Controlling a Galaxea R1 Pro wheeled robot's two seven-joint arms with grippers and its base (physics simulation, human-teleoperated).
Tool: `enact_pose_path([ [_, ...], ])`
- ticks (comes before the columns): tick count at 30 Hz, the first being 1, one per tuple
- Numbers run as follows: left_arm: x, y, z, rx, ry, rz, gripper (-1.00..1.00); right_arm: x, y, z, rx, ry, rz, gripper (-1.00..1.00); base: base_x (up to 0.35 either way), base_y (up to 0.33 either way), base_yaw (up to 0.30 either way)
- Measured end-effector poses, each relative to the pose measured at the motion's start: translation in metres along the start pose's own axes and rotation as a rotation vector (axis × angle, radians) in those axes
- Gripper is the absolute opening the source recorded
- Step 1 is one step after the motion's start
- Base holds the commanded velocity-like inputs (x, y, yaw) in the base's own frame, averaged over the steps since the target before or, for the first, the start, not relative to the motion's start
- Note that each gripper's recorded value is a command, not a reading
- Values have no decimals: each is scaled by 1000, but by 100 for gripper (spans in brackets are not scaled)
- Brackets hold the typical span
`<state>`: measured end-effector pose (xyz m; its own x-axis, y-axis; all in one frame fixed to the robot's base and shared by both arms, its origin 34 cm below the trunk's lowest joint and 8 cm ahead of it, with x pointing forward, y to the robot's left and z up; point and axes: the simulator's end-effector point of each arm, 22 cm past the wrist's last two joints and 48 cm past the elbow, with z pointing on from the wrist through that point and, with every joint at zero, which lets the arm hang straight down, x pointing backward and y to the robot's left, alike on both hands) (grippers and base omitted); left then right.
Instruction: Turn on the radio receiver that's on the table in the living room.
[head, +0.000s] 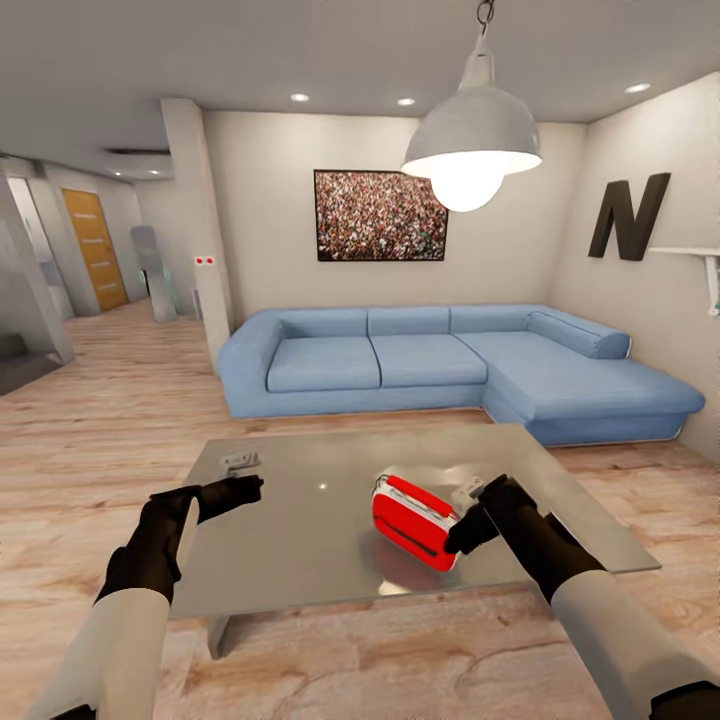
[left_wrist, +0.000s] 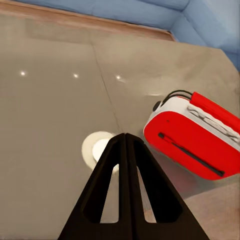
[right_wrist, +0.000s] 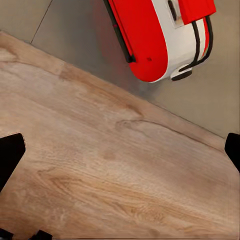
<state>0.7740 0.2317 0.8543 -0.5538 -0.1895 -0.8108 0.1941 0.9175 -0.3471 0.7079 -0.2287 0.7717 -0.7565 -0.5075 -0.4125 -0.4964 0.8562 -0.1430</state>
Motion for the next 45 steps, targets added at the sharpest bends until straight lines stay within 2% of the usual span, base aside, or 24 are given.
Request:
enact_pose_path([
  [3,-4,7,-5,-14,5,4,-100,24,5,16,-27,52,-4,100,-11,0,0],
  [5,2,11,-5,-26,30,4,-100,41,9,28,-50,76,-18,100,-3,0,0],
  [7,40,20,3,-51,124,-9,-100,62,16,43,-83,98,-39,100,-1,0,0],
  [8,73,25,9,-69,198,-21,-100,78,22,52,-106,116,-45,100,0,0,0],
  [10,131,35,14,-118,311,-34,-100,101,36,64,-160,127,-38,100,0,0,0],
  [12,176,50,12,-179,369,-28,-100,118,47,72,-202,119,-19,100,0,0,0],
  [13,206,62,7,-222,400,-20,-100,132,52,79,-210,114,-4,100,0,0,0],
  [15,266,77,-12,-261,462,-21,-100,166,52,91,-181,116,24,100,0,0,0],
  [19,316,100,-47,-296,484,-23,-100,195,54,98,-141,51,75,100,0,0,0],
  [22,372,107,-85,-318,542,-34,-100,228,55,103,-61,32,131,100,0,0,0],
  [25,406,110,-113,-333,562,-32,-100,239,54,101,-26,14,177,100,0,0,0],
  [27,422,126,-137,-376,580,-25,-100,248,49,99,21,0,216,100,0,0,0],
  [29,428,165,-166,-492,573,-15,-100,267,32,98,144,-13,281,100,0,0,0],
  [31,420,194,-183,-598,526,-29,-100,282,18,94,249,-28,337,100,0,0,0],
  [33,411,214,-194,-681,472,-41,-100,292,12,91,308,-37,373,100,0,0,0],
  [35,408,216,-195,-704,450,-43,-100,296,12,90,327,-38,385,100,0,0,0],
  [39,406,213,-191,-707,427,-48,-100,297,14,91,331,-35,395,100,0,0,0],
  [43,414,180,-170,-660,415,-61,-100,296,16,91,329,-35,398,100,0,0,0],
  [45,424,152,-156,-620,425,-77,-100,296,17,91,328,-36,397,100,0,0,0],
])
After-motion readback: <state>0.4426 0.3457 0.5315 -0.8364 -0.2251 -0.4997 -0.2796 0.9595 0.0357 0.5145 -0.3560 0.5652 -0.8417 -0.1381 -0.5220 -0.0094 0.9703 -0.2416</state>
